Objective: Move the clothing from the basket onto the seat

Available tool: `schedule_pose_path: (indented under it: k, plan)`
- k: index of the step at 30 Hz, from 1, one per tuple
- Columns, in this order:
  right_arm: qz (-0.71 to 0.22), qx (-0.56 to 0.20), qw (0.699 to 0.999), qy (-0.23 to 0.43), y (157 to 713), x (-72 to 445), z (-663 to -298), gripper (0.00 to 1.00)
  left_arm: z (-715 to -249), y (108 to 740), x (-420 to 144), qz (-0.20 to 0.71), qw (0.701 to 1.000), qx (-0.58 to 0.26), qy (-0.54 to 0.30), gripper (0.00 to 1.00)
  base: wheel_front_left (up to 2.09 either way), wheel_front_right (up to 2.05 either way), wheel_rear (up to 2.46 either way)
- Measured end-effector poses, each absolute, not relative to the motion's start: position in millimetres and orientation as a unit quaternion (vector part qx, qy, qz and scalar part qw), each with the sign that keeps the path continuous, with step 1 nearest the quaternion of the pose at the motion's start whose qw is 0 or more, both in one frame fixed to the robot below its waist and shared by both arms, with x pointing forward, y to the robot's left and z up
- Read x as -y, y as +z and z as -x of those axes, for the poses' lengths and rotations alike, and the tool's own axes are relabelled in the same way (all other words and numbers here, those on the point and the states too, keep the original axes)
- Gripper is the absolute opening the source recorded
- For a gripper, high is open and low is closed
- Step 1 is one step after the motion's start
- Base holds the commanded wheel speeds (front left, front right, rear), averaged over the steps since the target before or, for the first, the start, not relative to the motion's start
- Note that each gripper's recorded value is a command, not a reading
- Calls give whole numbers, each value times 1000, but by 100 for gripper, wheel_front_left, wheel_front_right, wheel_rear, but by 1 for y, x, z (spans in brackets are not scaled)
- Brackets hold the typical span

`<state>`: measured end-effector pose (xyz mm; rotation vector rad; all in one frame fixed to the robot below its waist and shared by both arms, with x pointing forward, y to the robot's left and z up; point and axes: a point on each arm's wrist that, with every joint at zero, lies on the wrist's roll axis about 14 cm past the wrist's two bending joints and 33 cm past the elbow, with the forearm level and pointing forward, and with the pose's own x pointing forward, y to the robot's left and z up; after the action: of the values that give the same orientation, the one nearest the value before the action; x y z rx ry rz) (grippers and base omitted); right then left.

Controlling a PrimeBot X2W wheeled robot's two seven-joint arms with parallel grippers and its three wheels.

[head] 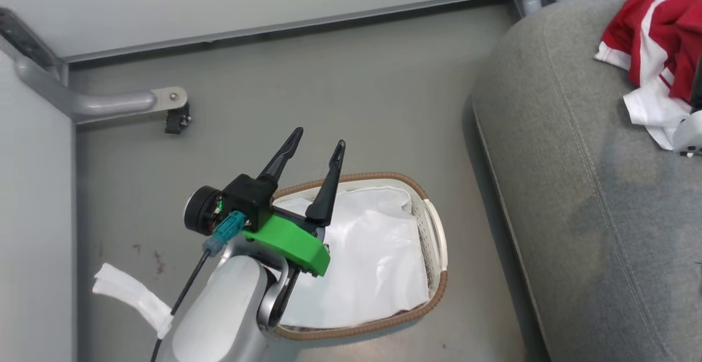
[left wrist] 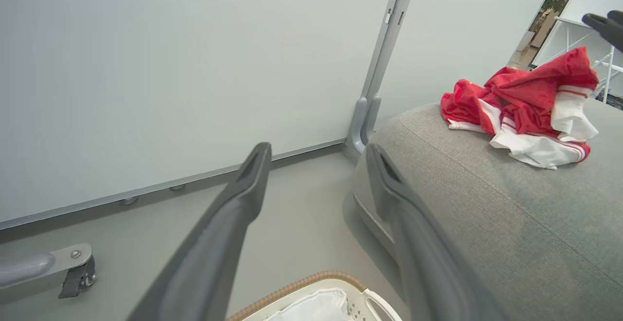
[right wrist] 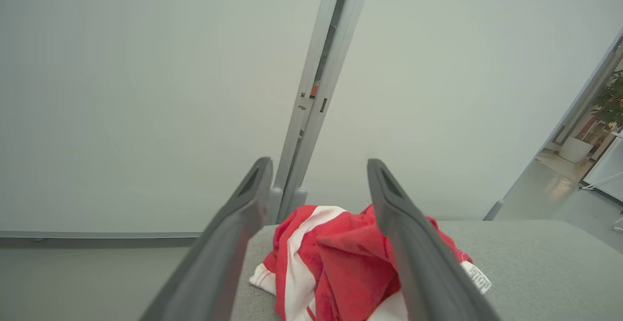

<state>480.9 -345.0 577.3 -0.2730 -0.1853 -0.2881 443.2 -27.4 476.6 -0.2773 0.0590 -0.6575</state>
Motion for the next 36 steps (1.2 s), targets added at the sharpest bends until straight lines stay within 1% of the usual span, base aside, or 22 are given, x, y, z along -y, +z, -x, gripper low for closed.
schedule_pose_path:
  k: [6, 11, 15, 20, 30, 36]
  plan:
    - [96, 105, 985, -93, 577, 294, -483, 100, -437, 486, -24, 129, 960, -14, -247, 100, 0, 0, 0]
    - [55, 108, 991, -51, 569, 248, -475, 100, -424, 486, -65, 114, 976, -10, -187, 100, 0, 0, 0]
    - [25, 99, 994, -37, 559, 231, -462, 100, -413, 483, -97, 113, 984, -11, -137, 100, 0, 0, 0]
    - [10, 86, 996, -8, 547, 207, -446, 100, -398, 478, -129, 107, 990, -14, -89, 100, 0, 0, 0]
    - [-47, 50, 998, 16, 515, 188, -406, 100, -366, 470, -156, 110, 993, -20, -48, 100, 0, 0, 0]
    - [-63, 36, 997, 32, 505, 176, -395, 100, -355, 466, -158, 118, 992, -25, -43, 100, 0, 0, 0]
